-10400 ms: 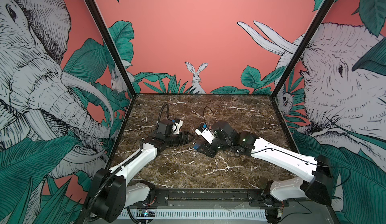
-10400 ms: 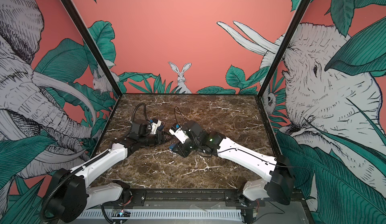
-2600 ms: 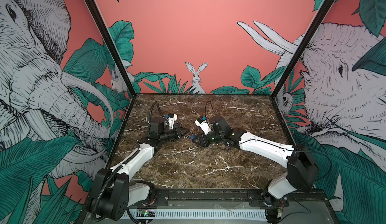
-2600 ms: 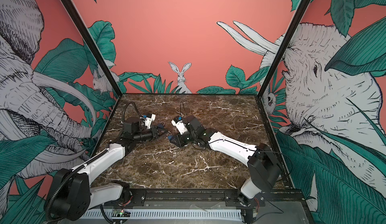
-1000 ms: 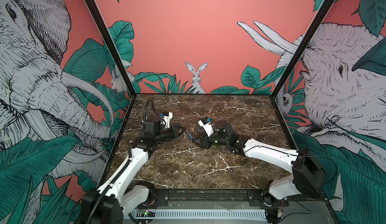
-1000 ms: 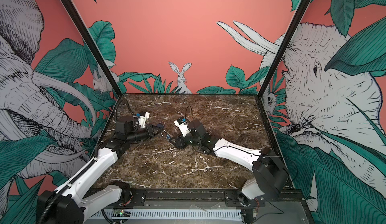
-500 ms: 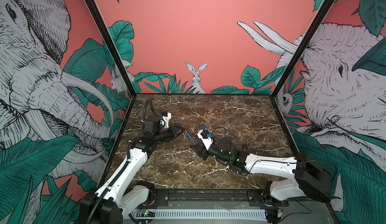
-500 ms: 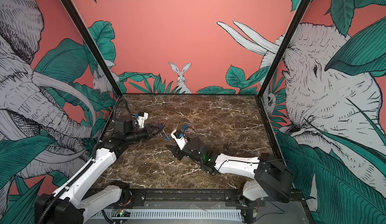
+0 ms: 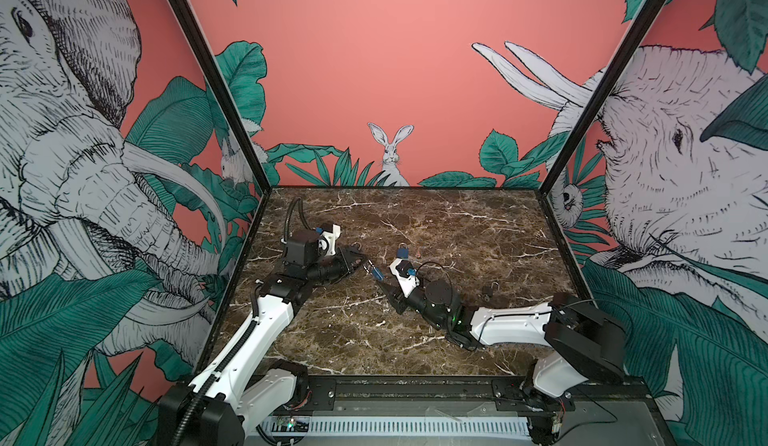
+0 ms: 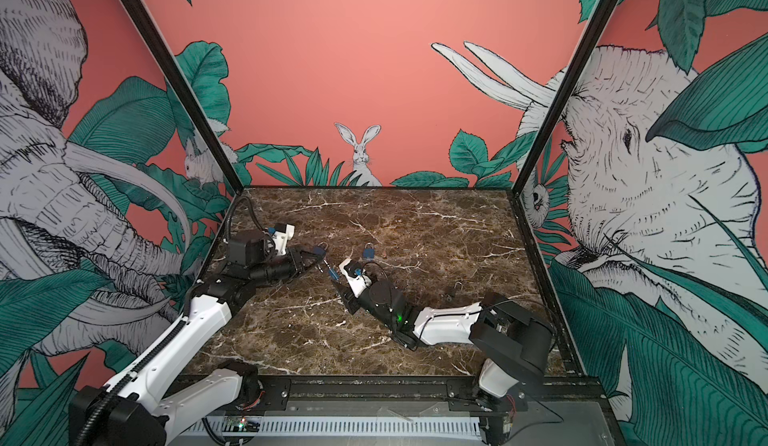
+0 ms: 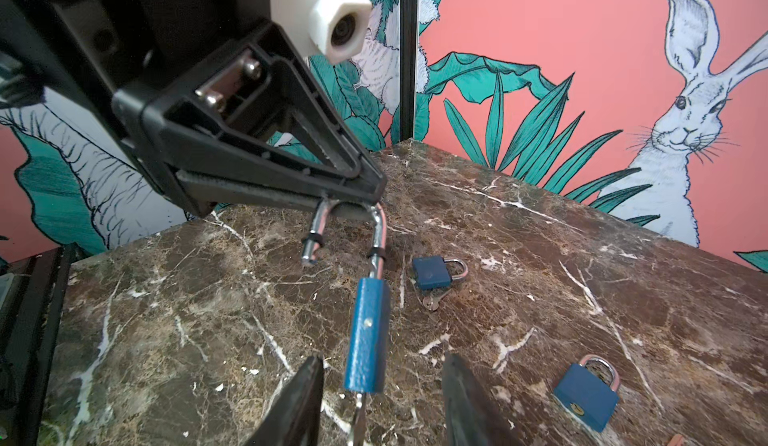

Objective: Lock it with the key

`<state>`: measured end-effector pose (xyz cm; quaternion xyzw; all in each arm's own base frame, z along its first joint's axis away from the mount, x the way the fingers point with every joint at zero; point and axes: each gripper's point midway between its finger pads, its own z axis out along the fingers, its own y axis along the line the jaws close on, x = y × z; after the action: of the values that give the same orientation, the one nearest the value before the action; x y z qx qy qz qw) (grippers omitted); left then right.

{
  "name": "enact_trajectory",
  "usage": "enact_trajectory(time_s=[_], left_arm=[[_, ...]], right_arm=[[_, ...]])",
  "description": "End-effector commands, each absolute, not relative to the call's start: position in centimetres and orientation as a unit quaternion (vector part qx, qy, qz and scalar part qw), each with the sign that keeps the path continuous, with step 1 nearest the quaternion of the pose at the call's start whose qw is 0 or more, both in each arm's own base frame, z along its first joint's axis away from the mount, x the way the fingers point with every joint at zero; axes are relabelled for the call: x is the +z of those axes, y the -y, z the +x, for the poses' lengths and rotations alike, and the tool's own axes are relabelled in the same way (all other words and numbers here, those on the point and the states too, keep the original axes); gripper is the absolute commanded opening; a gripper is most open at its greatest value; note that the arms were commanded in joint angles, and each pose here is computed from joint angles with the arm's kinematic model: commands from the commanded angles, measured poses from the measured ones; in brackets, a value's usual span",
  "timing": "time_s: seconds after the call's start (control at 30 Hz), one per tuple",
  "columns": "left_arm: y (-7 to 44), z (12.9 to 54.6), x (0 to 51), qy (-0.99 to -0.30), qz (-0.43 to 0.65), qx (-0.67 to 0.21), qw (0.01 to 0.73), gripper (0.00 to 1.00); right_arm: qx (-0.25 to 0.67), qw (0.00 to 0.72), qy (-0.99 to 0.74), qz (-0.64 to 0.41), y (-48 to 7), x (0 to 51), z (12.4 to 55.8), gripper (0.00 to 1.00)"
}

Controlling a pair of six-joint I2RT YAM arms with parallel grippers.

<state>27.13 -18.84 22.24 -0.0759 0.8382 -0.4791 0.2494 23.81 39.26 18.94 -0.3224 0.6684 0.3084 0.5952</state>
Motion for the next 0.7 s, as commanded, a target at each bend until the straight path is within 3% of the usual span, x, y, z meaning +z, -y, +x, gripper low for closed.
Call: enact_trajectory(time_s=[0.0, 0.27, 0.67], left_arm=[[19.0, 26.9, 24.5, -0.824, -0.064, -0.493, 0.271, 0.00], [19.0, 27.0, 24.6, -0.824, -0.063, -0.493, 0.271, 0.00], [18.9, 27.0, 24.5, -0.824, -0.064, -0.493, 0.272, 0.00]], right_arm=[[0.323, 0.619, -0.647, -0.306, -39.5, 20.8, 24.0, 0.42], [0.334, 0.602, -0.654, -0.313, -40.4, 19.4, 23.9, 0.35], [0.332, 0.606, -0.652, -0.312, -40.6, 19.9, 24.1, 0.33]])
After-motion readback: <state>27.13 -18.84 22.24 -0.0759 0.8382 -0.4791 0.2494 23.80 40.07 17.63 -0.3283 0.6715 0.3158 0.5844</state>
